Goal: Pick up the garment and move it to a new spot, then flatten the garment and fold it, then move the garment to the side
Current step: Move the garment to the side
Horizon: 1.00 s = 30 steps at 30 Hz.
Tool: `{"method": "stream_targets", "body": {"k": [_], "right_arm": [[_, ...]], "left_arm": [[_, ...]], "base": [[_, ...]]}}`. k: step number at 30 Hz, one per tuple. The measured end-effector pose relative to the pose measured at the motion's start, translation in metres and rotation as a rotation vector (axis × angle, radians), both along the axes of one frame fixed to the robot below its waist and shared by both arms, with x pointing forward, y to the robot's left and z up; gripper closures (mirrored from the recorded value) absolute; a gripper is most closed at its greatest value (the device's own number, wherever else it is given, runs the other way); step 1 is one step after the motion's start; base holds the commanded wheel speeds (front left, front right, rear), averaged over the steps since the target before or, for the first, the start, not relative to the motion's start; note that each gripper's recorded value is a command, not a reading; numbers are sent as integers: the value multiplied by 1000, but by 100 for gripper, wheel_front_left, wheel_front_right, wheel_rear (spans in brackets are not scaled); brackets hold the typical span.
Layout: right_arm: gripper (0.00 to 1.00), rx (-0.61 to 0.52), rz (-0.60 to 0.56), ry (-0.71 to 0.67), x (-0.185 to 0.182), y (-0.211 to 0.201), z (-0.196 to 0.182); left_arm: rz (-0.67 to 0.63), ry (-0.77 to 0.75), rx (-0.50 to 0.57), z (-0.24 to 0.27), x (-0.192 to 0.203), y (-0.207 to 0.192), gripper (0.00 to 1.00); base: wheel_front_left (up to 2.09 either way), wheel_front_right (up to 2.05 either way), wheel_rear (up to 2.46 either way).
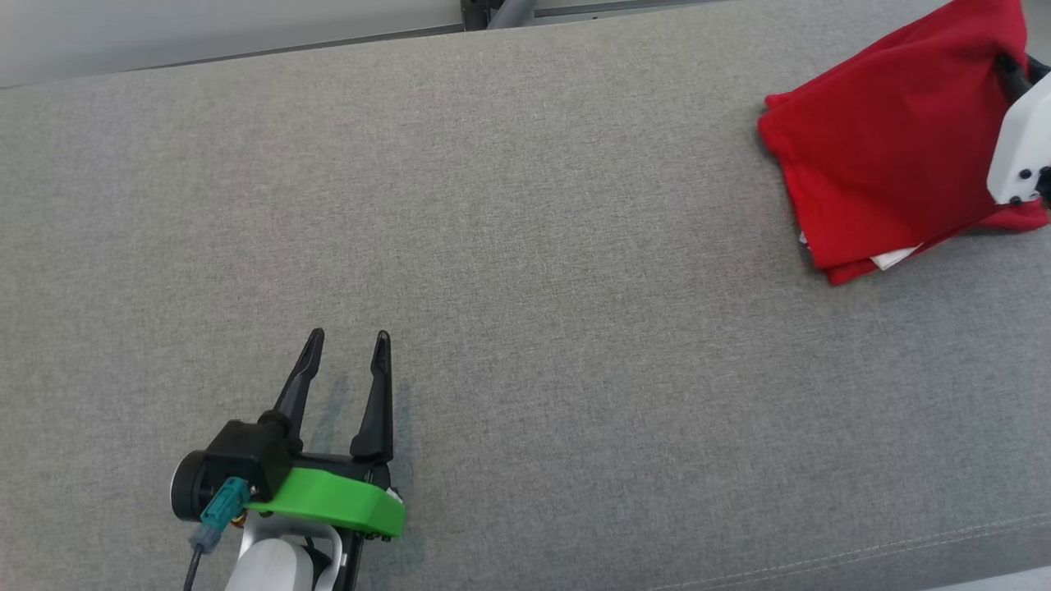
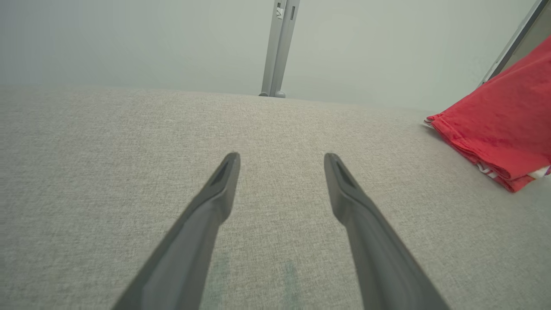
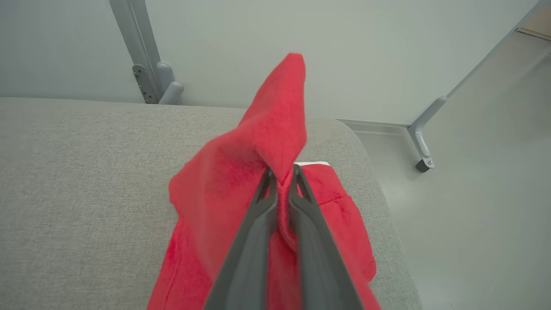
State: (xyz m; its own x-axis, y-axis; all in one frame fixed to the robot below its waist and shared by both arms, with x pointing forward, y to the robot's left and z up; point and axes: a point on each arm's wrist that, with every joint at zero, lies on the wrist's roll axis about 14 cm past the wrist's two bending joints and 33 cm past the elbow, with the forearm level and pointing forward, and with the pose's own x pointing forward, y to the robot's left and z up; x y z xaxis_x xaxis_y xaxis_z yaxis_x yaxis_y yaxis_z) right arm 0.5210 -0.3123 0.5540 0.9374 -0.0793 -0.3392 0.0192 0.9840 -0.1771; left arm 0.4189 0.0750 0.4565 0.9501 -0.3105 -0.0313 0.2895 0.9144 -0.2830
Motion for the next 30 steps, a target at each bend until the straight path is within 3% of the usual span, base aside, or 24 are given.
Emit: {"method": "stream_targets", "body": {"k": [13,28,29,30], "right_arm": [[100,-200,-126,19,16,-70,-12],[100,-334,-187,106,41,-107,-71],[98,-334,-187,106,41,-107,-71],[64,-348,-185,112,43,-108,-76]], "left_arm": [[21,48,45,-22,1,14,0],[65,116,97,-55,9,38,0],[65,116,97,-55,9,38,0],[67,123,99,-57,9,39,0]], "base": [[0,0,0],[0,0,0],[0,0,0],[0,0,0]]}}
